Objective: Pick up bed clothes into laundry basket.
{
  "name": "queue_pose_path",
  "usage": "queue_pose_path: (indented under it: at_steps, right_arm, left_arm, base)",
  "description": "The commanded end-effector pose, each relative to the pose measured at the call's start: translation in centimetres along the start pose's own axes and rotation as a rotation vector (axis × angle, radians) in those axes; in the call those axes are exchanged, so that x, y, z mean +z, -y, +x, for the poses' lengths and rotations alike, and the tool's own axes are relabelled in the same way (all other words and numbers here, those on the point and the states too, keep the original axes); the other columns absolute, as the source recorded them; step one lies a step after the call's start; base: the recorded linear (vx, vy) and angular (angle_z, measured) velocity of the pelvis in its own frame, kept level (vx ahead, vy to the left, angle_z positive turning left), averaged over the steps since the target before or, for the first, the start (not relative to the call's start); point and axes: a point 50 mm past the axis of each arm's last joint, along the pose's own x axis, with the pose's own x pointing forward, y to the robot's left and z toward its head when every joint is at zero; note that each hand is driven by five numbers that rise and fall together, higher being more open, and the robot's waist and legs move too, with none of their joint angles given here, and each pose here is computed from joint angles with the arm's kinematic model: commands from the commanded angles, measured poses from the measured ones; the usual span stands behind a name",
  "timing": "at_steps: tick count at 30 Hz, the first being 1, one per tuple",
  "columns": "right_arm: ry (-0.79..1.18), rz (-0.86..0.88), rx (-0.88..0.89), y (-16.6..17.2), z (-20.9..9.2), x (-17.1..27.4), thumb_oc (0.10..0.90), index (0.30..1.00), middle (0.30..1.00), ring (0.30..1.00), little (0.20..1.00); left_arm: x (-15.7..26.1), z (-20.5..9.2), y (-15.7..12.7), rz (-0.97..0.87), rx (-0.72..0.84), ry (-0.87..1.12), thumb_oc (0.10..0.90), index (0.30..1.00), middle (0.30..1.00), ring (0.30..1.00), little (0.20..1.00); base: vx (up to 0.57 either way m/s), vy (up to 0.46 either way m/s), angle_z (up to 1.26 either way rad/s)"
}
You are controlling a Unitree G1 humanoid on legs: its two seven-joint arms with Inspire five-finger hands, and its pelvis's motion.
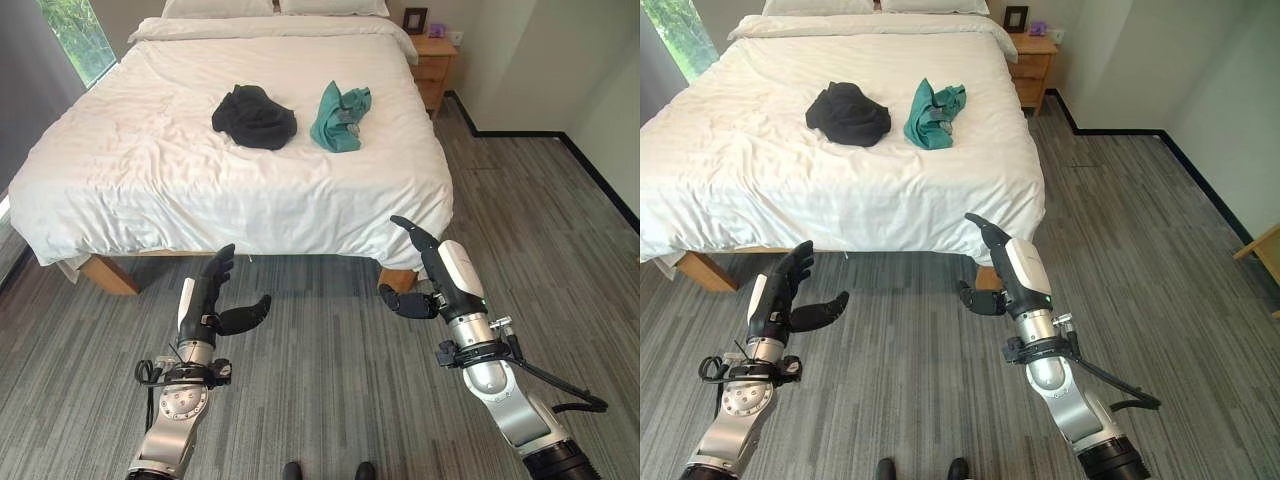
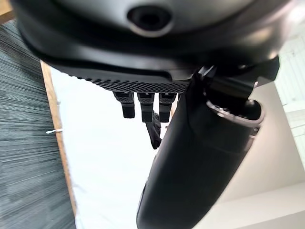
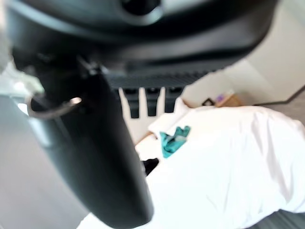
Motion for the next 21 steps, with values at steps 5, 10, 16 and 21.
queue_pose_path:
  at_steps: [5,10,16,21]
  right_arm:
    - [0.136,-0.047,-0.121,4.3,1.3,2.0,0.8,0.9,0.9,0.9,0.9]
    - [0.097,-0.071,-0.127,4.5,1.3,1.2,0.8,0.9,0.9,0.9,0.9]
    - [0.05,-0.051,-0.118,3.4,0.3,0.5,0.8,0.9,0.9,0.9,0.9]
    - [0.055,-0.003,-0.137,2.9,0.4,0.9,0.8,0.9,0.9,0.9,0.9]
  left_arm:
    - [3.4,1.8,-1.1,-0.037,0.031,0.18,0.8,0.9,0.9,0.9,0.9]
    - [2.9,1.2,-1.3,0.014,0.034,0.157,0.8,0.9,0.9,0.9,0.9]
    - [3.5,1.4,-1.6,0.12,-0.009,0.177,0.8,0.9,0.9,0.9,0.9]
    - [4.4,2.0,-2.2,0.154,0.011,0.217,0.8,0.9,0.9,0.9,0.9]
  base:
    - [0.19,-0.048,0.28]
    - [0.4,0.155,-0.21]
    - [0.39,0.178,-0.37]
    - [0.24,0.125,0.1]
